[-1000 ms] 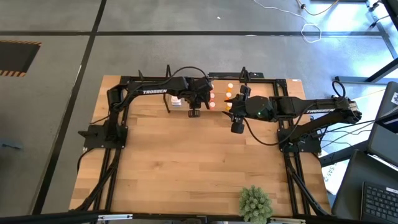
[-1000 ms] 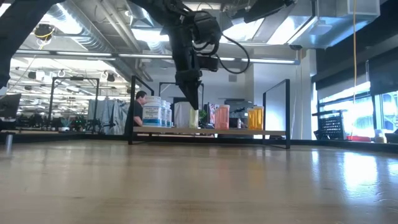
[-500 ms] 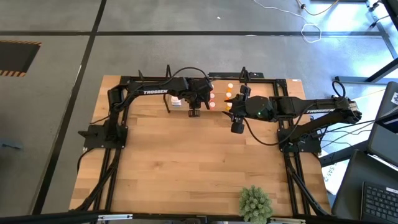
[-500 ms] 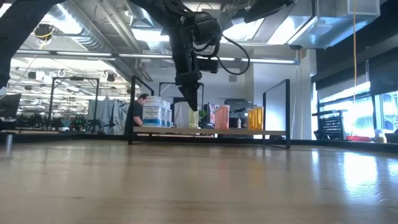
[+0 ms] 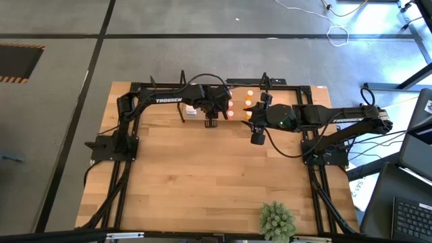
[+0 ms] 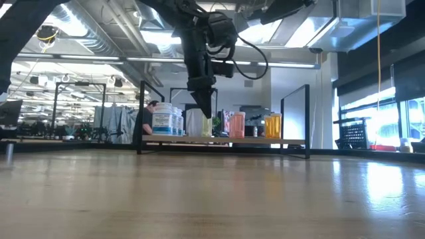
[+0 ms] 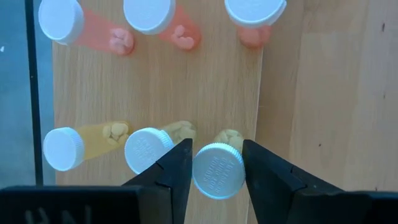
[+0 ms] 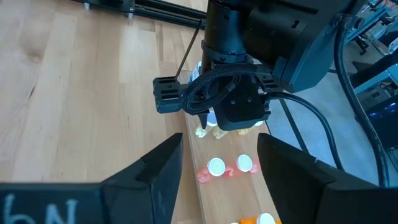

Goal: Pick and place medicine bottles onto shelf by color
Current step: Put the yellow pill bottle on the shelf aligned with the other yellow pill bottles, then return to Home Position

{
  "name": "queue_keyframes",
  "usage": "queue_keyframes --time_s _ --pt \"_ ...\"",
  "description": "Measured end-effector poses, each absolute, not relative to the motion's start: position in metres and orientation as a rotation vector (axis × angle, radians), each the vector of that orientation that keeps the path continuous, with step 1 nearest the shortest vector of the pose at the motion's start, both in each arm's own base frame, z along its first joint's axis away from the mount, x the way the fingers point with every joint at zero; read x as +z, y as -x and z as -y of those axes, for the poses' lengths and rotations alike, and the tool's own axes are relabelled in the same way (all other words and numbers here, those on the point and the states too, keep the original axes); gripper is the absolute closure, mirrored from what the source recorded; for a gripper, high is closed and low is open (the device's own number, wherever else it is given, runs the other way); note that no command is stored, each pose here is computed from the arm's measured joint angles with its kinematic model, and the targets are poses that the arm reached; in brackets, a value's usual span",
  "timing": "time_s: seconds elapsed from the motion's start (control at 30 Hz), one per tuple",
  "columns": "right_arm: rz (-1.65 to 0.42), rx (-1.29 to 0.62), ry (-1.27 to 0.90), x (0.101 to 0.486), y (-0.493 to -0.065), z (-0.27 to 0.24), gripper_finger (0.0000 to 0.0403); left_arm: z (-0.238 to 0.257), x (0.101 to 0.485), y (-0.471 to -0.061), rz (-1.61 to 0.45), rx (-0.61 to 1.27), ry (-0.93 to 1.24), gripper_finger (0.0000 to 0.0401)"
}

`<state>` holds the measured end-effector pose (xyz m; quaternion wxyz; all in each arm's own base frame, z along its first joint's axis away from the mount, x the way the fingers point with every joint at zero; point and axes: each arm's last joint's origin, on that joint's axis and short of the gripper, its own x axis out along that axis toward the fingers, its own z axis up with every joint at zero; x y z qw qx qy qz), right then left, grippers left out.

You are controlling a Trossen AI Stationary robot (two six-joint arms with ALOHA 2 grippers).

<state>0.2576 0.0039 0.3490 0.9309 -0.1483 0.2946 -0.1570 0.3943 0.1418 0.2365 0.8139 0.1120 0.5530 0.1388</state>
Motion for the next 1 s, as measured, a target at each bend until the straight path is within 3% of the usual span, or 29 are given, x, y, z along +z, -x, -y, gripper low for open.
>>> queue_keyframes --time_s 0.4,1.0 --pt "-0.603 -0.321 0.304 0.349 -0.258 -0.004 0.0195 -0.141 0.236 -0.393 -1.196 0.287 -0.244 0.0210" --pt "-0.603 -0.321 0.303 0.349 -0.258 -0.004 0.0195 -0.120 0.271 -0.384 -1.144 0.319 -0.358 0.0205"
